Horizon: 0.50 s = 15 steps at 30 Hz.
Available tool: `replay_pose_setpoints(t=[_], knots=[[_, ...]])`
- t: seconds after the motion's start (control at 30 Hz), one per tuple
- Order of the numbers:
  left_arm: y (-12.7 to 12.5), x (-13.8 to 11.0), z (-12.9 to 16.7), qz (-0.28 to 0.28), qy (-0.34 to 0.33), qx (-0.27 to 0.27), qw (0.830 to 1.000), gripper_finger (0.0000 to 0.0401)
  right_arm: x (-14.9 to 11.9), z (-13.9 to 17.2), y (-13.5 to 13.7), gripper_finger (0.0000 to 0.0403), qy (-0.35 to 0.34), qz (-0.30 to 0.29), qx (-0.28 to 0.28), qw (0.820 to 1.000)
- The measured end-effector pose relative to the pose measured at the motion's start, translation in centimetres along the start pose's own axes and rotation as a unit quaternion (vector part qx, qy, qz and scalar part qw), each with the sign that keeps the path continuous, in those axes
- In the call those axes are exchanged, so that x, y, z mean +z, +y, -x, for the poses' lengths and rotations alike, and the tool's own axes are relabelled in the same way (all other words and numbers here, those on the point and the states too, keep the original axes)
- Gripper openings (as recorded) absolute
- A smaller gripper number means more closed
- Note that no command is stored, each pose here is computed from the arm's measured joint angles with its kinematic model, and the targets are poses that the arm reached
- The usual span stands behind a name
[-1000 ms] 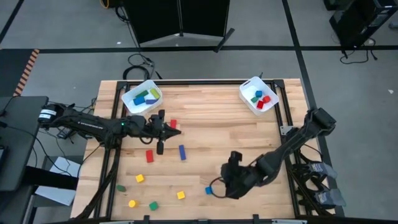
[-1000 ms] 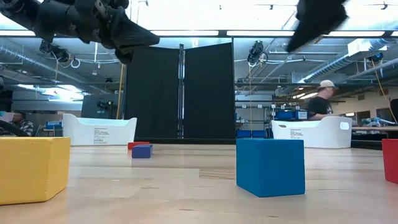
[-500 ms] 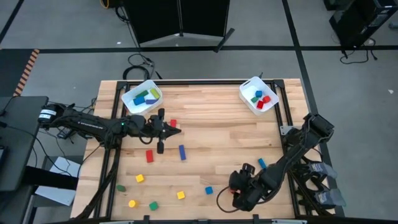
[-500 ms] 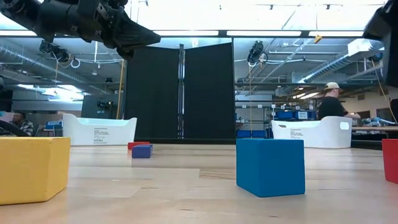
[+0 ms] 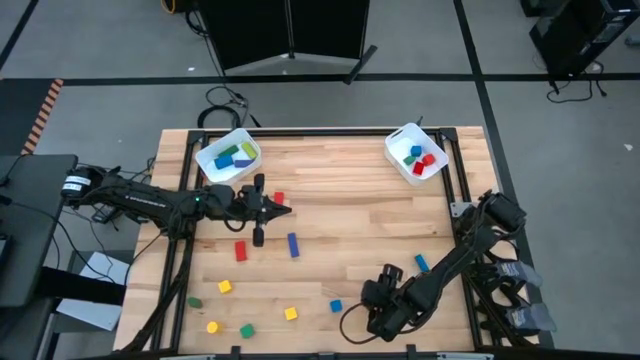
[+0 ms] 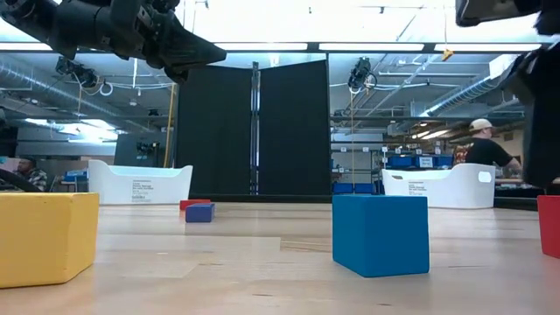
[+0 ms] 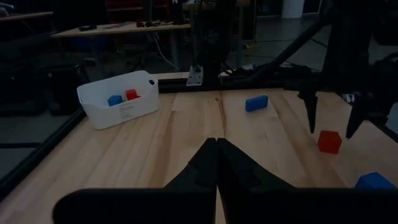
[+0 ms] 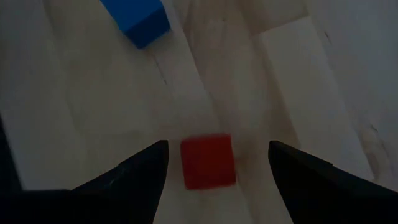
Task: Sort blocks by size
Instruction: Put the small red block into the right white bin
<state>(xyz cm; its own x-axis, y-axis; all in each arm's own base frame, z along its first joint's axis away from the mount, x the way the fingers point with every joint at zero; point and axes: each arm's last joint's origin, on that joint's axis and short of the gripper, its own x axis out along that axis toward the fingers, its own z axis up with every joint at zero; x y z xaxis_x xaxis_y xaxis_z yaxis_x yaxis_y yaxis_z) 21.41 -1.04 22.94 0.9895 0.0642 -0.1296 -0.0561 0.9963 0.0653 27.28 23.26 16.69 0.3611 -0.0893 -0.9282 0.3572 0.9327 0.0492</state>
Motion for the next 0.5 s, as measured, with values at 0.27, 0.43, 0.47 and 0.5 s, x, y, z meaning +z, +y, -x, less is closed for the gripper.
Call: replay_pose_setpoints(t=[0.27, 0.43, 0.47, 0.5], knots=[[0.0, 0.0, 0.0, 0.000, 0.000, 0.000, 1.000, 0.0010, 0.1, -1.2, -0.1, 0.0288, -0.019, 0.003, -0.026, 0.999], [0.0, 0.0, 0.0, 0.002, 0.001, 0.000, 1.000, 0.0010, 0.2, -1.4, -0.2, 0.0288, -0.031, 0.004, -0.039, 0.999], [0.0, 0.0, 0.0, 0.002, 0.001, 0.000, 1.000, 0.0010, 0.3, -1.3, -0.3, 0.0288, -0.036, 0.004, -0.042, 0.998], [0.0, 0.0, 0.0, 0.002, 0.001, 0.000, 1.000, 0.0010, 0.3, -1.3, -0.3, 0.0288, -0.039, 0.004, -0.043, 0.998]])
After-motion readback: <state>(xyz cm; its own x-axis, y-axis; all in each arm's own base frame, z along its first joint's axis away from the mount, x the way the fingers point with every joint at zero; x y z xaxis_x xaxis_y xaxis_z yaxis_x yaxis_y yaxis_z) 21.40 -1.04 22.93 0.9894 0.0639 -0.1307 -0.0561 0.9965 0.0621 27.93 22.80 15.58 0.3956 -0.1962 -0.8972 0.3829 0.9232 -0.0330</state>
